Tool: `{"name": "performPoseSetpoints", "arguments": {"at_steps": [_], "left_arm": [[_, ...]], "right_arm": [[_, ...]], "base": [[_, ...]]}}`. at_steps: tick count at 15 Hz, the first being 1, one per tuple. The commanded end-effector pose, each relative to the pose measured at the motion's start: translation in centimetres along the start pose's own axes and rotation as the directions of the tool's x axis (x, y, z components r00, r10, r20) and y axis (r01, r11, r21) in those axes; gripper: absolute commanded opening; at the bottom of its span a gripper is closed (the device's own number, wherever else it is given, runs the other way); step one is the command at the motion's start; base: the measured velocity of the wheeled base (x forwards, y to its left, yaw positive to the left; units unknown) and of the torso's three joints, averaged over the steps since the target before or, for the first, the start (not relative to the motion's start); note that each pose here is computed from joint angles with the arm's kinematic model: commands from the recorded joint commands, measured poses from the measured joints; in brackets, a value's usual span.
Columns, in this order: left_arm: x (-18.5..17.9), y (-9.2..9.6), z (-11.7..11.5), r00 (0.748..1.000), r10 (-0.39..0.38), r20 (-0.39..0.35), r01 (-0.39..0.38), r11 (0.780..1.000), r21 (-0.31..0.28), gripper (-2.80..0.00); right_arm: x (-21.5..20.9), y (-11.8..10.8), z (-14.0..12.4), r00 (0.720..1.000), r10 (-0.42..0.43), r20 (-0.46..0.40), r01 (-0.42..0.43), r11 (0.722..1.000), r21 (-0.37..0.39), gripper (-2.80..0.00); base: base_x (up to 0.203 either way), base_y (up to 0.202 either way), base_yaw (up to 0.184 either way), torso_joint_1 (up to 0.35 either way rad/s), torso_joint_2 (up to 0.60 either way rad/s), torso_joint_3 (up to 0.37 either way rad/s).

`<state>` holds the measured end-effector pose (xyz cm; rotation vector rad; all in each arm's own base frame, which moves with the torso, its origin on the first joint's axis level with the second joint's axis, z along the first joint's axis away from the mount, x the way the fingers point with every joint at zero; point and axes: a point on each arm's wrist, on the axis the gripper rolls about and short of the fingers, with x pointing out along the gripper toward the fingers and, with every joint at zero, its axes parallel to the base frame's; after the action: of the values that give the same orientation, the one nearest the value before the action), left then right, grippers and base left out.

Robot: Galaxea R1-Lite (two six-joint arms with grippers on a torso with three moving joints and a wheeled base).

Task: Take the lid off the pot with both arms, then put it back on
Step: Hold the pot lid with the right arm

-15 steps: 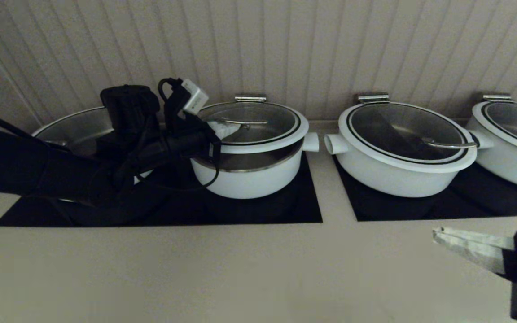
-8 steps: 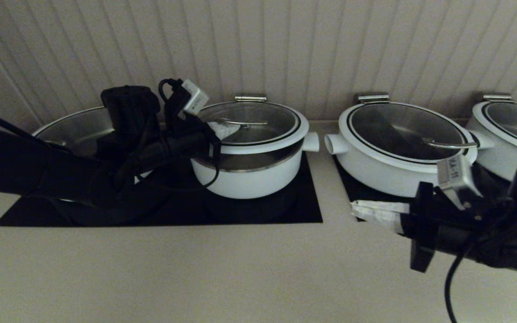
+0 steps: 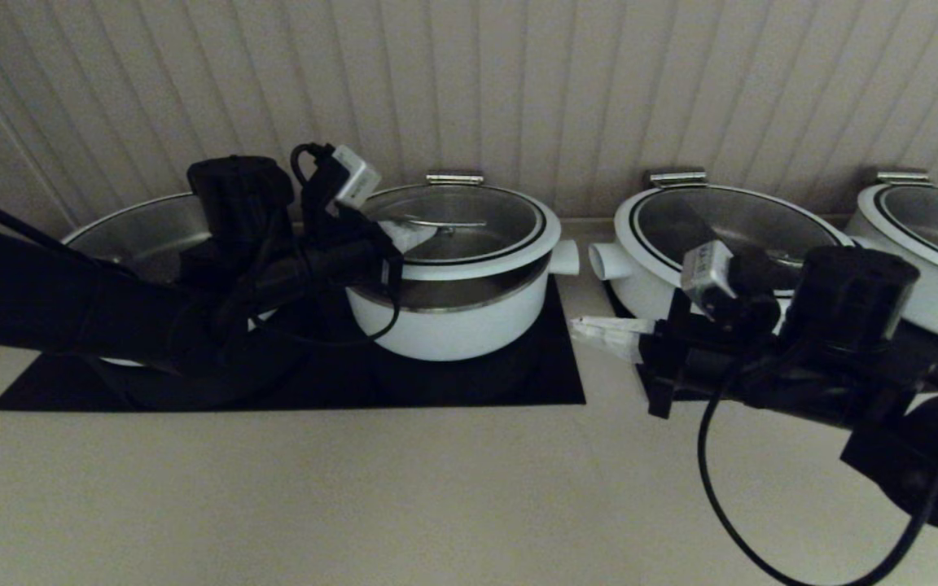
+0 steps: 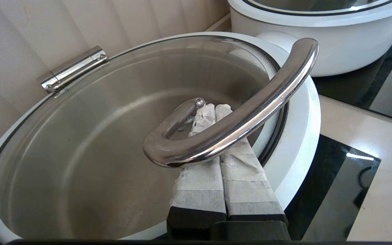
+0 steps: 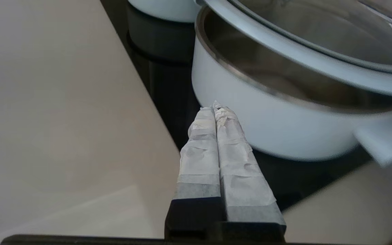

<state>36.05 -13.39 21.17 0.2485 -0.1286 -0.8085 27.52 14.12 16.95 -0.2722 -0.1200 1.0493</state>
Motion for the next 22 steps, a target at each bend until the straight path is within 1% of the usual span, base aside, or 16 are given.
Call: {"name": "performPoseSetpoints", "arguments": {"at_steps": [1, 4, 6, 10, 13, 15, 19, 22], "left_arm": [[0.0, 0.0, 0.0, 1.0, -0.002, 0.003, 0.002, 1.0, 0.002, -2.8], [0.0, 0.1, 0.1, 1.0, 0.0, 0.007, 0.0, 1.0, 0.004, -2.8], [0.0, 0.2, 0.3, 1.0, 0.002, 0.014, -0.002, 1.0, 0.008, -2.8], [0.6, 0.7, 1.3, 0.999, 0.01, 0.046, -0.011, 1.0, 0.026, -2.8], [0.6, 1.1, 1.4, 0.999, 0.019, 0.049, -0.02, 0.999, 0.03, -2.8], [0.5, 1.1, 1.4, 0.999, 0.018, 0.049, -0.02, 0.999, 0.03, -2.8], [0.5, 1.0, 1.4, 0.999, 0.018, 0.05, -0.02, 0.999, 0.03, -2.8], [0.5, 1.1, 1.4, 0.999, 0.019, 0.051, -0.021, 0.999, 0.03, -2.8]], "right_arm": [[2.2, -0.3, -1.1, 1.0, 0.025, 0.006, -0.025, 1.0, -0.002, -2.8], [5.0, -0.7, -1.7, 0.998, 0.037, 0.057, -0.037, 0.999, -0.01, -2.8], [6.7, -0.8, -1.9, 0.995, 0.028, 0.096, -0.026, 0.999, -0.024, -2.8], [7.8, -0.3, -2.3, 0.994, 0.033, 0.1, -0.031, 0.999, -0.022, -2.8], [8.1, -0.2, -2.7, 0.994, 0.03, 0.106, -0.028, 0.999, -0.02, -2.8], [8.5, -0.5, -2.7, 0.994, 0.003, 0.112, -0.001, 1.0, -0.019, -2.8], [10.0, -2.1, -2.2, 0.982, -0.126, 0.142, 0.132, 0.991, -0.034, -2.8], [10.5, -2.4, -2.6, 0.98, -0.141, 0.14, 0.145, 0.989, -0.022, -2.8]], "base": [[0.0, 0.0, 0.0, 0.0, 0.0, 0.0], [0.0, 0.0, 0.0, 0.0, 0.0, 0.0], [0.0, 0.0, 0.0, 0.0, 0.0, 0.0], [0.0, 0.0, 0.0, 0.0, 0.0, 0.0], [0.0, 0.0, 0.0, 0.0, 0.0, 0.0], [0.0, 0.0, 0.0, 0.0, 0.0, 0.0], [0.0, 0.0, 0.0, 0.0, 0.0, 0.0], [0.0, 0.0, 0.0, 0.0, 0.0, 0.0]]}}
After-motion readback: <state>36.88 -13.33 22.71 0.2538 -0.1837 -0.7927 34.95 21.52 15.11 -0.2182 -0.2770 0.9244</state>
